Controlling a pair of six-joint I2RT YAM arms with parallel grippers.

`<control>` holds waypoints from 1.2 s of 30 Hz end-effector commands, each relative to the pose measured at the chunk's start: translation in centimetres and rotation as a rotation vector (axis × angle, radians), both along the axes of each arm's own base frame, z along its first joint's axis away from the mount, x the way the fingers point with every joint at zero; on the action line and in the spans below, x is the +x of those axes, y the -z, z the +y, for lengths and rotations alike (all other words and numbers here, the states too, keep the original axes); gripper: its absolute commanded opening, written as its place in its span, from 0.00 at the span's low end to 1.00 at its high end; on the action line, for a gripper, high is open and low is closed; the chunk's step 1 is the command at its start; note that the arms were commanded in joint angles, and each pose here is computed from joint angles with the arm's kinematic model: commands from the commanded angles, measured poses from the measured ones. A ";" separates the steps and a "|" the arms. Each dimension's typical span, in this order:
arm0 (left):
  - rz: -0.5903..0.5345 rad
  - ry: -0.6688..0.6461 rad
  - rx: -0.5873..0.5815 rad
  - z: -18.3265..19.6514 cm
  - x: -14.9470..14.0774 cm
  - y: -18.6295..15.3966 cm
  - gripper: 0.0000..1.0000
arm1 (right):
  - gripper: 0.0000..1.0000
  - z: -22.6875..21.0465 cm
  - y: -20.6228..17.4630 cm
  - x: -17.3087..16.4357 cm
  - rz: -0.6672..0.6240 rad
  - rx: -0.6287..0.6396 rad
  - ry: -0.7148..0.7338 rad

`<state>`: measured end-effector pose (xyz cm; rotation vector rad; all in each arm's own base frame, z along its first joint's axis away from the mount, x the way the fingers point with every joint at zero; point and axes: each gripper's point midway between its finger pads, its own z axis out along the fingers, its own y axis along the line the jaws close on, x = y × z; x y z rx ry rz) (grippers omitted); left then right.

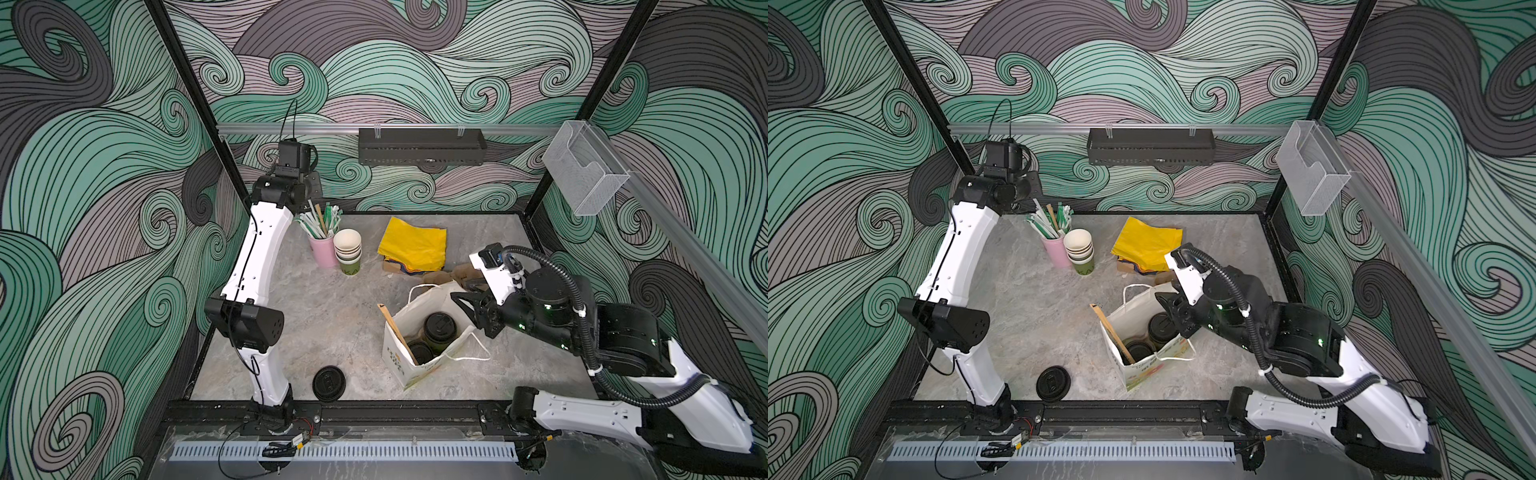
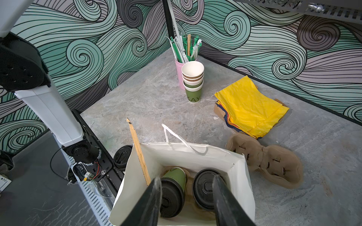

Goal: Pack a coffee takeout order
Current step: Pick up the straw from the storage cup, then place the straw in the takeout bag.

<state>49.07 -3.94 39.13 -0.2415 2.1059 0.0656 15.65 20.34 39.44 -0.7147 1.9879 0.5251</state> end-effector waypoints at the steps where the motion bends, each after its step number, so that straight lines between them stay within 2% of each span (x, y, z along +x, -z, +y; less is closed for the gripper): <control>1: -0.161 0.045 -0.018 -0.7 -2.1 -6.0 0.00 | 0.45 0.2 -0.5 0.3 0.000 0.022 0.019; 6: -0.209 0.225 -0.131 -3.5 -6.1 -9.4 0.00 | 0.45 0.7 -1.7 0.5 -0.015 0.026 0.012; 12: -0.154 0.571 -0.316 -8.7 -14.1 -10.4 0.00 | 0.46 3.6 -4.4 0.3 -0.028 0.041 -0.093; 17: -0.139 0.786 -0.409 -10.9 -21.8 -10.6 0.00 | 0.48 8.3 -5.4 0.3 -0.054 -0.002 -0.251; 23: -0.153 0.952 -0.430 -11.8 -28.3 -9.7 0.00 | 0.47 15.9 -5.4 0.4 -0.018 -0.007 -0.472; 26: -0.182 1.019 -0.442 -12.1 -30.8 -9.8 0.00 | 0.46 19.0 -5.3 0.6 0.007 -0.006 -0.541; 31: -0.192 1.065 -0.461 -12.3 -32.6 -10.0 0.00 | 0.44 22.3 -5.1 0.2 0.043 0.013 -0.641; 36: -0.172 1.076 -0.458 -12.4 -32.9 -9.5 0.00 | 0.31 23.4 -4.8 0.1 0.048 0.011 -0.664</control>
